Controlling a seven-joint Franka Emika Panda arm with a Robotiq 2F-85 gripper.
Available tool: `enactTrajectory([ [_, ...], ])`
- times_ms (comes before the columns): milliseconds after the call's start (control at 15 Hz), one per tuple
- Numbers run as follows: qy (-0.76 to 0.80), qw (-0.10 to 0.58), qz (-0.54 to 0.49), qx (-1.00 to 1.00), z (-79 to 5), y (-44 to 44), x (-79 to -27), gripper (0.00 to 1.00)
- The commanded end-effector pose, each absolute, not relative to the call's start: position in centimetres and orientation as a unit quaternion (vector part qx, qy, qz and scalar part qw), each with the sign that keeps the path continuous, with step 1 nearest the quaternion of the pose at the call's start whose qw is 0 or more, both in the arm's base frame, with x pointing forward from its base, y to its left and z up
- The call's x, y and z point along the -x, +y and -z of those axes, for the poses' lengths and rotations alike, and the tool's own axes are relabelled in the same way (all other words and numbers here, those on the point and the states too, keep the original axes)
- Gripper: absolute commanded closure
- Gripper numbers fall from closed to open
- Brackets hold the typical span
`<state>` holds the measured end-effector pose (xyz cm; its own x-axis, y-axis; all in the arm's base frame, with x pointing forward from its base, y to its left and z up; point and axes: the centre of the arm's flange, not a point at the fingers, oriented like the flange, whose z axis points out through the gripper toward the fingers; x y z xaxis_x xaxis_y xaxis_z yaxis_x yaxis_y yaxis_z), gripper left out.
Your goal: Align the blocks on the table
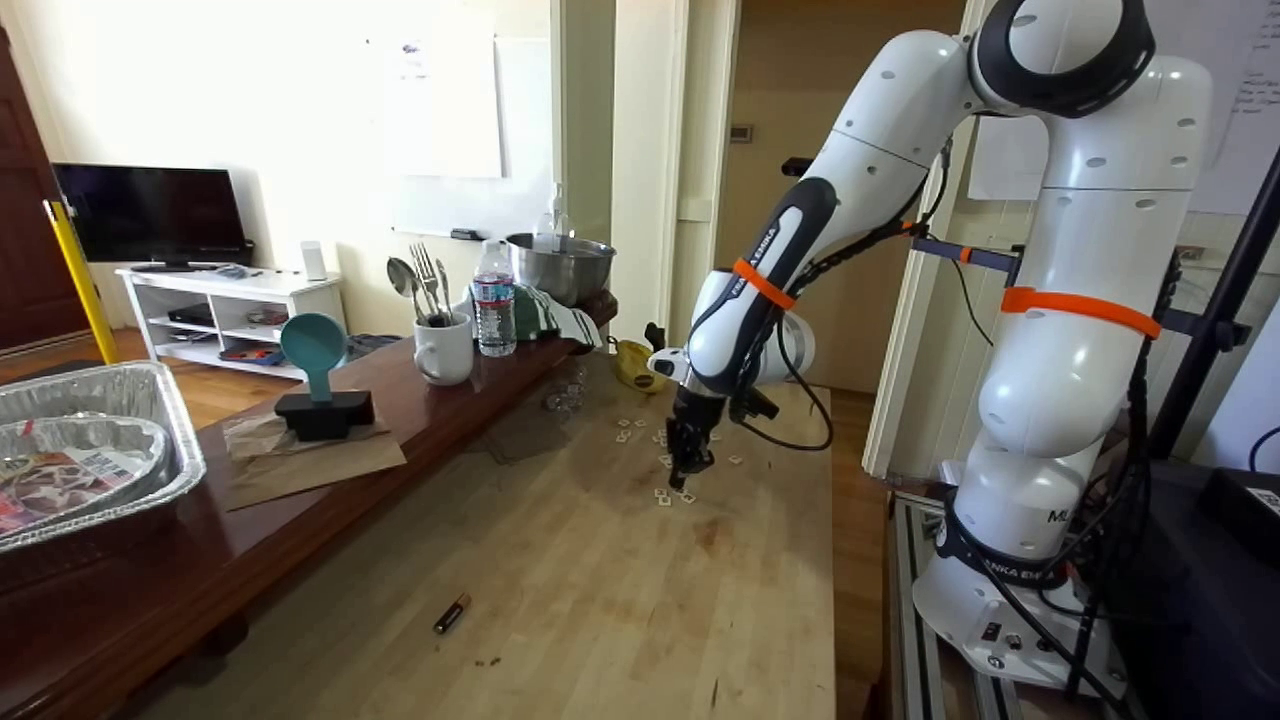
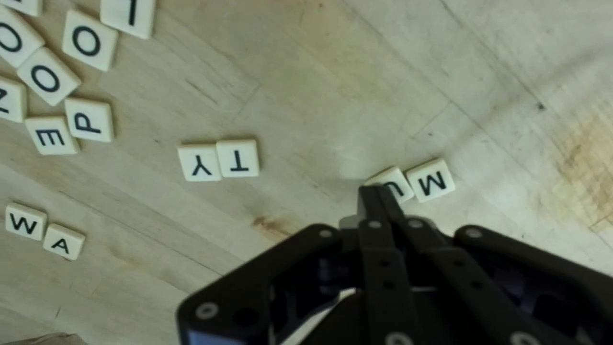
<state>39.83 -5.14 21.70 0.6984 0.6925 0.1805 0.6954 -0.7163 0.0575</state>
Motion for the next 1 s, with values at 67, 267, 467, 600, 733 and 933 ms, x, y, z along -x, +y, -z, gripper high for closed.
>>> enactTrajectory([
  [67, -0.38, -0.004, 0.105, 0.919, -21.1, -5.0, -39.7, 1.0],
  [267, -0.381, -0.01, 0.109, 0.918, -21.0, -5.1, -39.9, 1.0],
  [467, -0.385, -0.015, 0.109, 0.916, -20.5, -5.2, -40.0, 1.0],
  [600, -0.387, -0.017, 0.107, 0.916, -20.2, -5.3, -40.0, 1.0],
  [733, -0.391, -0.014, 0.099, 0.915, -19.9, -5.3, -39.9, 1.0],
  [933, -0.403, -0.016, 0.084, 0.911, -20.1, -5.3, -39.7, 1.0],
])
